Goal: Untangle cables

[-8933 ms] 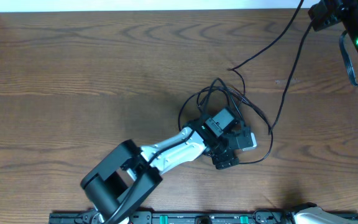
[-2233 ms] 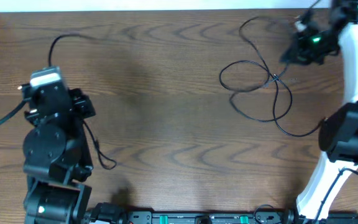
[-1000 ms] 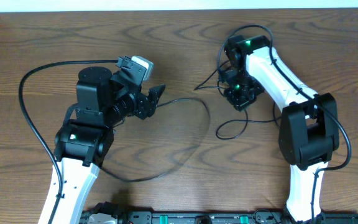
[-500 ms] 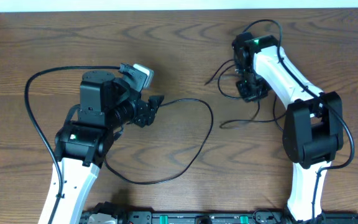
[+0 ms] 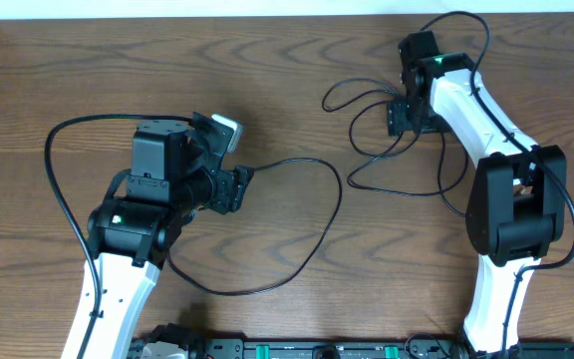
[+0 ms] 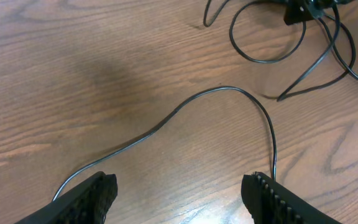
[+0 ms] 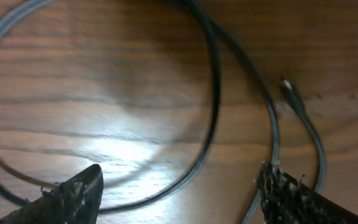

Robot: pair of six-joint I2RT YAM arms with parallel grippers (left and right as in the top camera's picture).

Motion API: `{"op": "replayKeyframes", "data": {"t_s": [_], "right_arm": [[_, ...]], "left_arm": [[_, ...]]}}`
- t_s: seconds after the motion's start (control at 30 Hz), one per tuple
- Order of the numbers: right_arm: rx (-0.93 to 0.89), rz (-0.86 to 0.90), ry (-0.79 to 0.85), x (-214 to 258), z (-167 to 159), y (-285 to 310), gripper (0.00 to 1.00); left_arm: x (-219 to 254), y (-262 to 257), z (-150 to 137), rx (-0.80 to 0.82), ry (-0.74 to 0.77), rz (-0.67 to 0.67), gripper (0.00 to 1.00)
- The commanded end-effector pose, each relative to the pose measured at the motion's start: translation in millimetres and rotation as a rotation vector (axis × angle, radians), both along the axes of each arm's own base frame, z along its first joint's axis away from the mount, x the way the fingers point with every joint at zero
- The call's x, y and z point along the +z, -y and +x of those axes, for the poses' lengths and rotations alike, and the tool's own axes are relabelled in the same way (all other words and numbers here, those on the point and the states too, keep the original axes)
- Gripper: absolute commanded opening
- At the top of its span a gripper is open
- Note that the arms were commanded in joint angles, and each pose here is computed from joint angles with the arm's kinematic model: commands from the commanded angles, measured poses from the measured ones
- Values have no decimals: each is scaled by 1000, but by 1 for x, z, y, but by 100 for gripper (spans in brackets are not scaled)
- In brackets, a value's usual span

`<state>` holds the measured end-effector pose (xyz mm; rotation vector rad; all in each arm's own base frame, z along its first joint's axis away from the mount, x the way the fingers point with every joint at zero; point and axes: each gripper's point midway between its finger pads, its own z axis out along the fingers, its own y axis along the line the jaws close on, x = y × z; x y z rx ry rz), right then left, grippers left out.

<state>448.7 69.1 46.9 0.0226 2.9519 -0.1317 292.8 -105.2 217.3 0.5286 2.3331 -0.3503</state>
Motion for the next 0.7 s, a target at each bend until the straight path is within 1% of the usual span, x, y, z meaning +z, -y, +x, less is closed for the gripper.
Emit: {"op": "replayKeyframes", "data": {"t_s": [0.0,0.1,0.17,0.23,0.47,0.53,0.6,0.67], "right_arm": [[-41,75,-5,-5,0,-11,75],[-133,104,-6,-9,-1,-14,73],[-215,112,-22,-15,-8,-13,71],[-268,112,-39,-22,-15,-13,71],[-303,105,-61,-48,-28,-7,72],[-307,103,-69,-53,-32,-6,70],[-310,104,-72,-58,-35,-6,60],[-308,108,-70,-61,-36,-7,38]], "left_arm": [[3,-4,1,10,9,11,70],[3,-4,1,10,8,11,71],[2,-4,1,10,7,11,71],[2,-4,0,10,4,12,71],[0,-4,-2,10,-4,14,75],[0,-4,-2,10,-4,14,74],[0,-4,-2,10,-4,14,75],[0,-4,-2,10,-4,14,75]]}}
